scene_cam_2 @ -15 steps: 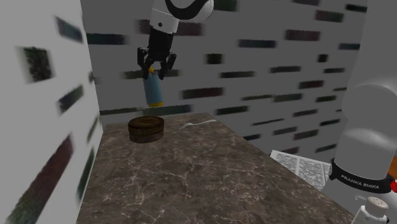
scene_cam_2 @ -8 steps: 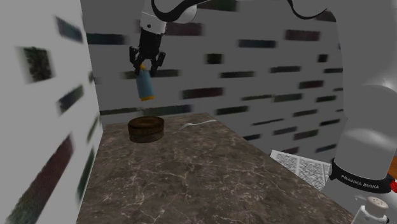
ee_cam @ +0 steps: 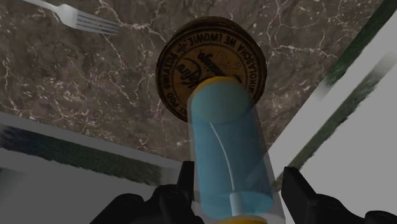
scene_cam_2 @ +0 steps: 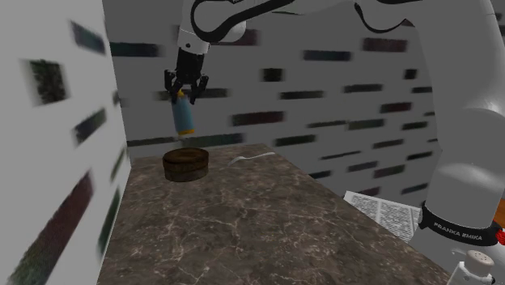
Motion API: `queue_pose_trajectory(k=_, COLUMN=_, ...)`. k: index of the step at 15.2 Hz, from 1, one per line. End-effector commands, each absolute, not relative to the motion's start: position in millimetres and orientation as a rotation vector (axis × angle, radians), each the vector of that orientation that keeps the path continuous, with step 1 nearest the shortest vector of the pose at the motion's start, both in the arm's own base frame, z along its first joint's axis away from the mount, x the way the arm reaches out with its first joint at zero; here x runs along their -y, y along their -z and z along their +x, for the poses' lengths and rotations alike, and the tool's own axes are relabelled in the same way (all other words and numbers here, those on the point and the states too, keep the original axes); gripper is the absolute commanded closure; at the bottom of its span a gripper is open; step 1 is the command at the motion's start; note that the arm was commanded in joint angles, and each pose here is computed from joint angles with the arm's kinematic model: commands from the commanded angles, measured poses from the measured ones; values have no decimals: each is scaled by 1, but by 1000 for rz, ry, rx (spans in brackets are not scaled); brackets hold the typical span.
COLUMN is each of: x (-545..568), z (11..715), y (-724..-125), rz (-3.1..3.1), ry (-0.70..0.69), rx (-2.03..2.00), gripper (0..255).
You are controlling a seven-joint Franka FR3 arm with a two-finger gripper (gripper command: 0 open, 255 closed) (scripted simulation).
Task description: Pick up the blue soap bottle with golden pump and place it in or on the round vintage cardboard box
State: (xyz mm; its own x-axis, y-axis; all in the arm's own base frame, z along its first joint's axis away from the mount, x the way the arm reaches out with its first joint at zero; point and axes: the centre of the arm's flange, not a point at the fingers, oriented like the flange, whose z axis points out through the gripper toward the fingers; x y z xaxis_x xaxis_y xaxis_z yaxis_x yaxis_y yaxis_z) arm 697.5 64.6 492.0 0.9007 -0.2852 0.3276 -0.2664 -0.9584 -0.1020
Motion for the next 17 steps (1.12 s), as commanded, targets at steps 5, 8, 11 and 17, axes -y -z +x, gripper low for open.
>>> queue_pose_trajectory(k=5, x=-64, z=698, y=-459, rz=-3009, ry=532, rx=-437, gripper=255)
queue_pose_trajectory(k=8, x=-64, z=698, y=-444, rz=-3009, ry=532, rx=-437, gripper=255)
queue_pose_trajectory(k=11, x=-64, z=698, y=-425, rz=-3009, ry=532, rx=-437, gripper=255)
queue_pose_trajectory(k=17, x=-64, z=698, y=-425, rz=-3009, ry=532, rx=-437, gripper=255)
